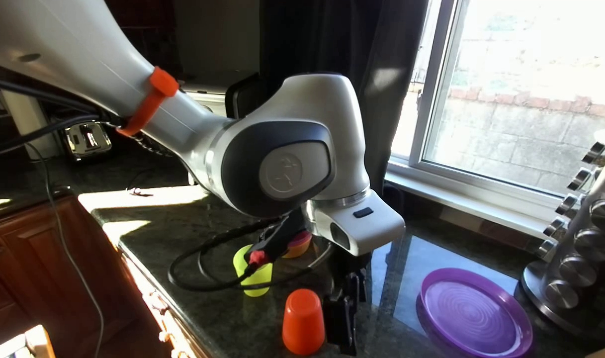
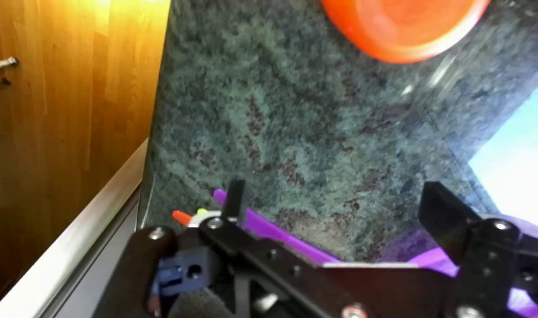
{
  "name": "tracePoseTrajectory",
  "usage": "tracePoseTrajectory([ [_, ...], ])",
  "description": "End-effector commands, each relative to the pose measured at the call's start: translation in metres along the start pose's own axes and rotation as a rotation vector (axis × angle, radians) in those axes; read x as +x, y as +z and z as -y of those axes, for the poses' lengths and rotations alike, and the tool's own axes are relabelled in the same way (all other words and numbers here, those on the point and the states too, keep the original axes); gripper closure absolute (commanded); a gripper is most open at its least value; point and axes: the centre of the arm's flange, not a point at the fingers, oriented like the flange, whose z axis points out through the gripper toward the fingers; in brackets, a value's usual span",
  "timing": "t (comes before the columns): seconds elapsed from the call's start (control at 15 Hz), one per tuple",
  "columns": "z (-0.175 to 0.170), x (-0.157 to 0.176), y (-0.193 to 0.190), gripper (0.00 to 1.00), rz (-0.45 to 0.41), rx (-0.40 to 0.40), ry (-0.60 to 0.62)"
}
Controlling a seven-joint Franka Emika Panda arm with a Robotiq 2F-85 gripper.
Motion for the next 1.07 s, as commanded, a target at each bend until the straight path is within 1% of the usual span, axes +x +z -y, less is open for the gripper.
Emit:
tracePoseTrajectory([
  [0.0,-0.023,0.03,0.01,0.0,-0.084,0.015,-0.153],
  [0.13,-0.034,0.048,0.014,0.0,-0.08,0.045,-0.216],
  [0.33,-0.056,0.075,0.019,0.0,-0.075,0.066,-0.32],
  [0.4,-0.064,0.085,0.024,0.0,-0.067,0.081,-0.375],
  [0.6,-0.071,0.101,0.04,0.0,-0.078,0.089,-0.462],
  [0.67,-0.074,0.108,0.044,0.0,-0.072,0.083,-0.468],
  [0.73,-0.07,0.082,0.027,0.0,-0.075,0.077,-0.432],
  [0.87,-0.075,0.093,0.034,0.0,-0.071,0.069,-0.453],
  [1.0,-0.074,0.095,0.038,0.0,-0.07,0.065,-0.459],
])
